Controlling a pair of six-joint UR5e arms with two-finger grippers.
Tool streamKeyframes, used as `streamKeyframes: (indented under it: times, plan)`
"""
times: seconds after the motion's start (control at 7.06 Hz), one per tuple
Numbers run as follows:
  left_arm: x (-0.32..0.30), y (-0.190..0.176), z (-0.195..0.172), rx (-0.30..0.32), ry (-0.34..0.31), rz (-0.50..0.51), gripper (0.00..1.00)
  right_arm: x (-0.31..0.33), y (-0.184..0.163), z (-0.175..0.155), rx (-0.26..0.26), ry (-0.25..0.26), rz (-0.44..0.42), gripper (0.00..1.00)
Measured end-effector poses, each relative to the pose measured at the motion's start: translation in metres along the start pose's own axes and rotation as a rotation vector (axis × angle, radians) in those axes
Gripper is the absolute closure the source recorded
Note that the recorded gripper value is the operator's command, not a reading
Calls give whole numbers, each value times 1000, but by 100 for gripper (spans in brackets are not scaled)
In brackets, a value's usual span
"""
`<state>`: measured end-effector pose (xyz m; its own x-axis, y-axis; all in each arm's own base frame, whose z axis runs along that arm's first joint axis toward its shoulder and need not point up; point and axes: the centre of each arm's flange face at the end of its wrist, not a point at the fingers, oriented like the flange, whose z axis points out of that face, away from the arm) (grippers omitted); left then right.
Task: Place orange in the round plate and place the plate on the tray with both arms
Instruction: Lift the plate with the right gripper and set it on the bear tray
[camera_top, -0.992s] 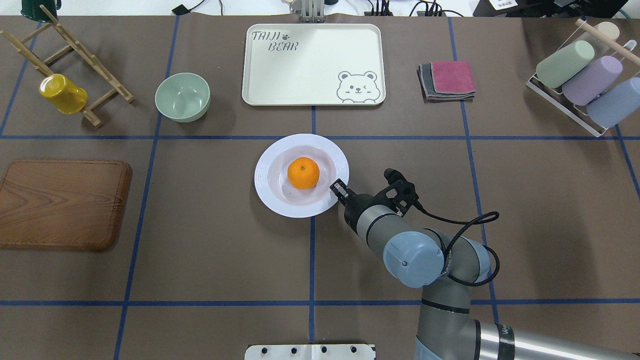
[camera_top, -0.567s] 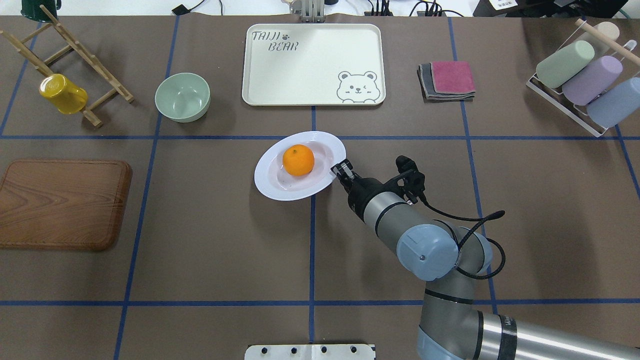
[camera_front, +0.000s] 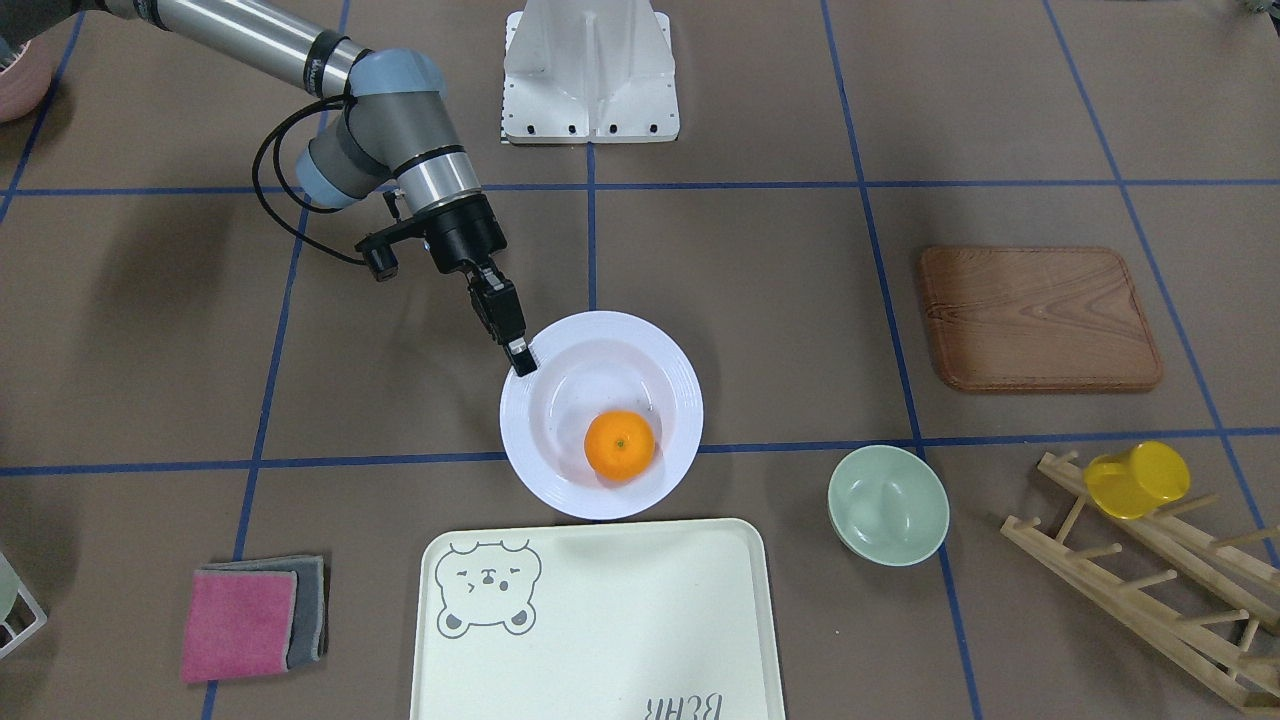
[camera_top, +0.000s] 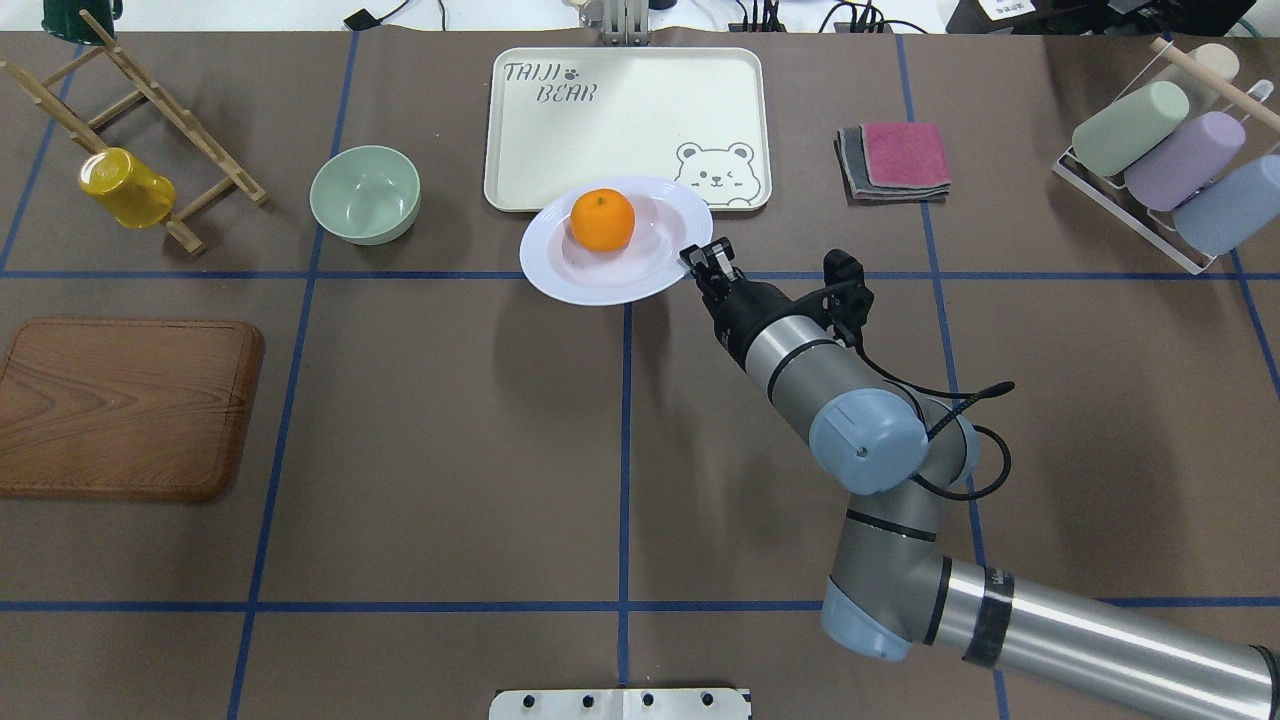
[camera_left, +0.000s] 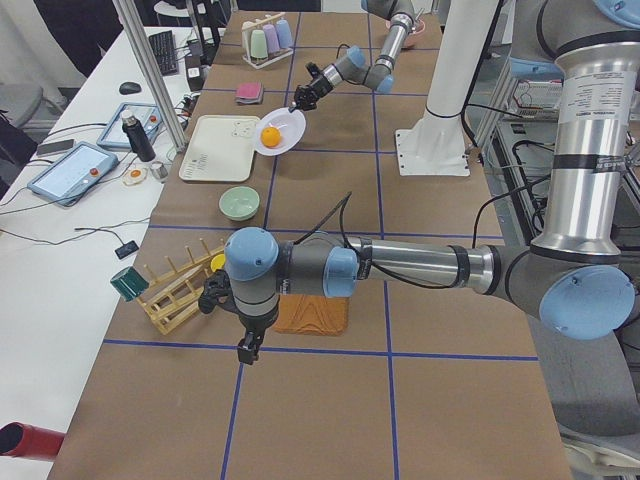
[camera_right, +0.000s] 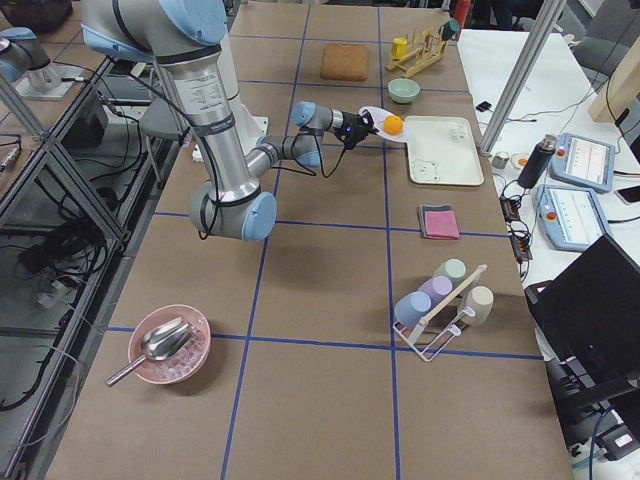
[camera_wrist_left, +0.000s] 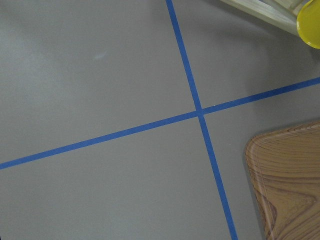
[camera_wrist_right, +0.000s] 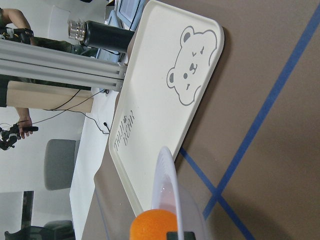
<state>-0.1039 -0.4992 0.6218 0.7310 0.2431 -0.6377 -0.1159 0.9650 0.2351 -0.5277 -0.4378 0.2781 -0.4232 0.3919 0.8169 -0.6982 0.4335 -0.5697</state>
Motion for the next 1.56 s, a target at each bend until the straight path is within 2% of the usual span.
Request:
streamKeyframes:
  times: [0.28, 0.57, 0.71, 0.85, 0.99, 1.13, 1.28, 1.56]
  plan:
    - [3, -1, -2, 3, -1, -12, 1, -30, -22, 63, 77, -18, 52, 100]
    - [4, -2, -3, 6, -1, -22, 1, -58, -37, 138, 175, -1, 115, 100]
    - [5, -3, -3, 7, -2, -23, 1, -63, -40, 162, 212, 15, 118, 100]
    - [5, -3, -4, 8, -2, -23, 1, -63, -38, 174, 226, 30, 114, 92]
    - [5, -4, -4, 8, -2, -23, 1, -55, -32, 177, 226, 48, 100, 47]
    - [5, -4, -4, 8, -2, -23, 1, -47, -21, 174, 213, 63, 73, 22]
    - [4, -3, -3, 7, -1, -25, 1, -44, -11, 166, 200, 85, 15, 1]
    - [1, 7, 3, -7, 5, -39, 1, -53, -2, 137, 171, 175, -158, 0]
